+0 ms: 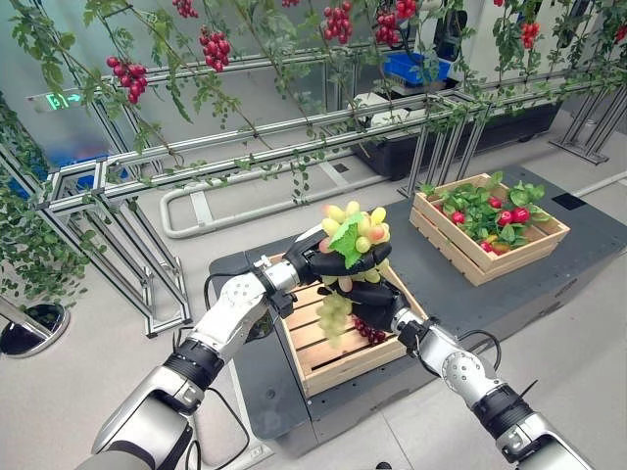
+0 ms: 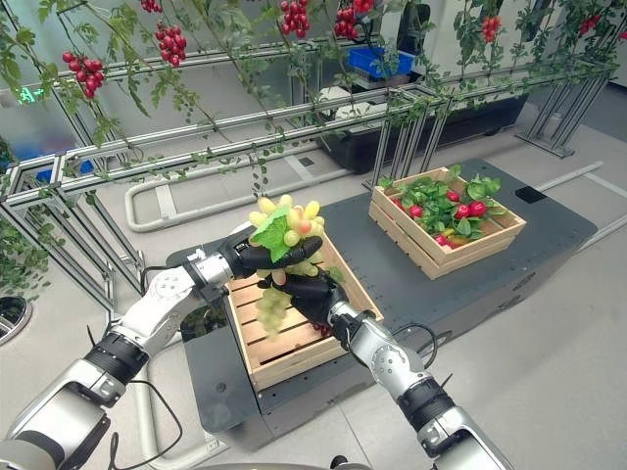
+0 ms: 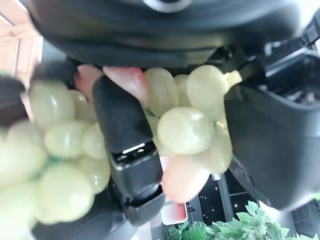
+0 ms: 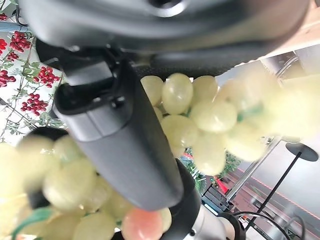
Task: Pick up the fruits from the basket on one side to the basket on the other side
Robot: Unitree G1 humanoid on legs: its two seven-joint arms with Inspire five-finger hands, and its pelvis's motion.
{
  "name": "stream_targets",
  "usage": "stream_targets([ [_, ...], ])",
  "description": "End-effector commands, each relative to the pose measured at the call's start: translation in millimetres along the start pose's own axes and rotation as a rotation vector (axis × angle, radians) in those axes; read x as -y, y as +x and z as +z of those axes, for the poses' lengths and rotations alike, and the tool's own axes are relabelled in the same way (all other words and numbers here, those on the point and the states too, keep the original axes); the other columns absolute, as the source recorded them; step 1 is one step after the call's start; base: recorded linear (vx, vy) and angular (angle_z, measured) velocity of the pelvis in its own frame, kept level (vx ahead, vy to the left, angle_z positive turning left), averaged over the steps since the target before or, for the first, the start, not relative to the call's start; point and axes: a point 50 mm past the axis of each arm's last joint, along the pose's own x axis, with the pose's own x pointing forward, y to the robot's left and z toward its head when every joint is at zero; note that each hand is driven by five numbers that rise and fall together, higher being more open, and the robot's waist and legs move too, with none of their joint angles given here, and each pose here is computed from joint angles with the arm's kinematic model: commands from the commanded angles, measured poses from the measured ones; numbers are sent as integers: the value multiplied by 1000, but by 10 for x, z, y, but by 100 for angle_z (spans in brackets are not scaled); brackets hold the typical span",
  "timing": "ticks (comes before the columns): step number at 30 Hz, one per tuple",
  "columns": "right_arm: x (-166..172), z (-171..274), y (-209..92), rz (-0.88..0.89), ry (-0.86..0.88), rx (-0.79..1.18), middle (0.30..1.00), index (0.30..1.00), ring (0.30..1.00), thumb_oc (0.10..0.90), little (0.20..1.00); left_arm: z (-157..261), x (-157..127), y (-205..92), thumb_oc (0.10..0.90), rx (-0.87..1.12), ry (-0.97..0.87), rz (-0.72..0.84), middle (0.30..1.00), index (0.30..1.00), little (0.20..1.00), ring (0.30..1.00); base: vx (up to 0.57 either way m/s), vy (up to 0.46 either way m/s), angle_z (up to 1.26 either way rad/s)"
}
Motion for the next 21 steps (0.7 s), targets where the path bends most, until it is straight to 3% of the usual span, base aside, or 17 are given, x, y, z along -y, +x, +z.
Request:
stream_targets([
  [1,-957,505,394,454,94,329,300,300,300,400,300,290,211,393,800,152,30,-73,900,900,900,900,0,0,0],
  [13,-768,557,323,381,77,370,300,300,300,400,300,98,12,245,800,92,44,116,900,900,900,900,0,0,0],
  [21,-604,644,230,302,37,432,300,300,300,400,300,-25,-285,7,800,89,30,448,900,900,900,900,0,0,0],
])
